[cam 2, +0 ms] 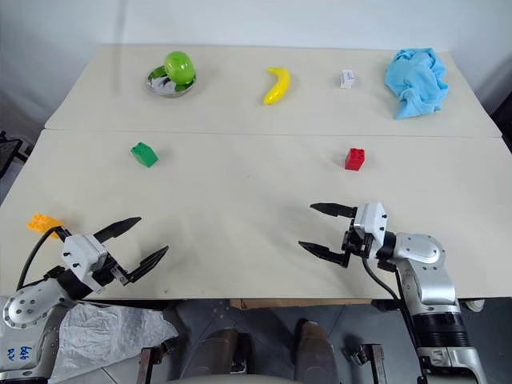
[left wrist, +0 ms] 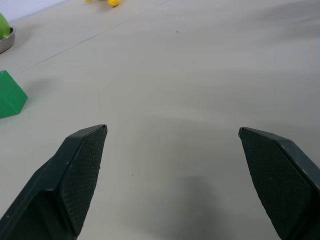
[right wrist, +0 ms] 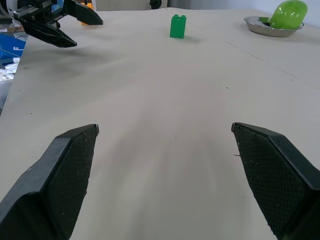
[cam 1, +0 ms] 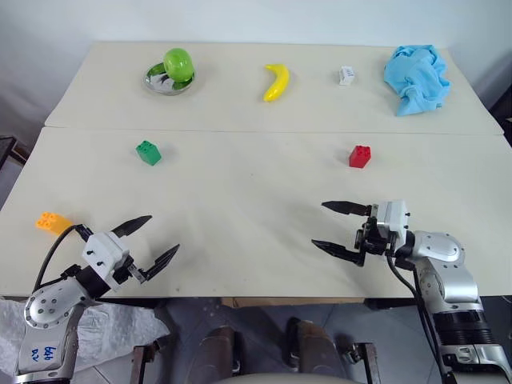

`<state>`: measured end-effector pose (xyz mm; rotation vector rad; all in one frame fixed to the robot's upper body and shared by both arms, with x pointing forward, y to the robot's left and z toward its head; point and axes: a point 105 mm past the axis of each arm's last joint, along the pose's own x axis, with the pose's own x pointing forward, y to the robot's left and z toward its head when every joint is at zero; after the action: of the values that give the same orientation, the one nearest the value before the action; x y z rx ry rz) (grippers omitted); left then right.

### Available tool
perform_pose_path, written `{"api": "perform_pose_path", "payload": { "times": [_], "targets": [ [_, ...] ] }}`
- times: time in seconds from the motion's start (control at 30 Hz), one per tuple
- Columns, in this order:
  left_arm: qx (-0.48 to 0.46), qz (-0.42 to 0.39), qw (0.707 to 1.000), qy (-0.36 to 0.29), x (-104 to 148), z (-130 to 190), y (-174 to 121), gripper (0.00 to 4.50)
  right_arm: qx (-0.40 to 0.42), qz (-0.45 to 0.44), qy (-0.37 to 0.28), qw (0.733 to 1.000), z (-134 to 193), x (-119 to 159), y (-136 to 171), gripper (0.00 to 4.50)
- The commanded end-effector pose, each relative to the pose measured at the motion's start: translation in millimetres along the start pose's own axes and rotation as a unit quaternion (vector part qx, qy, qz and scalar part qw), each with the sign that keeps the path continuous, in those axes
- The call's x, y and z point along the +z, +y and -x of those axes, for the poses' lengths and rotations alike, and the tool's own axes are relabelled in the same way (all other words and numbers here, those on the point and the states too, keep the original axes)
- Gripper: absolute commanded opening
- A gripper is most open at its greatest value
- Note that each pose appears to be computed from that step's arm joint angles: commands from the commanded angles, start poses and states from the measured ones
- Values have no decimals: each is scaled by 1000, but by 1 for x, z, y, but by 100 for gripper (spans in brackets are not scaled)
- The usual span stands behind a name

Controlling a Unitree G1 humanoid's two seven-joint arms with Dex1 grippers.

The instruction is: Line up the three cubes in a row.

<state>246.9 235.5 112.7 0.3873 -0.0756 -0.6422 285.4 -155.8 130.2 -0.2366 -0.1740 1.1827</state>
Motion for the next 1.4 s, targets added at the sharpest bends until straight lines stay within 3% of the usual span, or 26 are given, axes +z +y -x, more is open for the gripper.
{"api": "perform_pose_path", "payload": {
  "times": [0.03,0.13,0.27,0.4,0.53,0.67,0.83,1.03,1.17,1.4],
  "targets": [
    [12,-8,1000,-19,12,2,8,449,-14,18,-8,1000,2,5,-3,450],
    [-17,-3,1000,-1,13,-4,3,449,-71,23,-9,997,14,5,-11,450],
    [-67,72,993,-70,34,-16,-9,449,-195,21,-11,980,44,4,-27,450],
    [-136,31,985,-99,53,-43,-25,449,-361,31,0,932,90,1,-37,450],
    [-201,11,972,-123,61,-68,-36,449,-493,29,56,868,124,-15,-41,450],
    [-223,17,964,-141,65,-85,-33,449,-483,1,28,875,100,-11,-45,450],
    [-228,35,961,-150,65,-96,-24,449,-486,-28,33,873,66,3,-73,450],
    [-268,42,951,-149,64,-97,-39,449,-516,-45,69,853,38,16,-119,450],
    [-266,38,952,-146,62,-98,-44,449,-521,-68,110,844,12,10,-142,450],
    [-245,27,959,-137,57,-95,-47,449,-586,-113,104,796,10,-8,-172,450]
  ]
}}
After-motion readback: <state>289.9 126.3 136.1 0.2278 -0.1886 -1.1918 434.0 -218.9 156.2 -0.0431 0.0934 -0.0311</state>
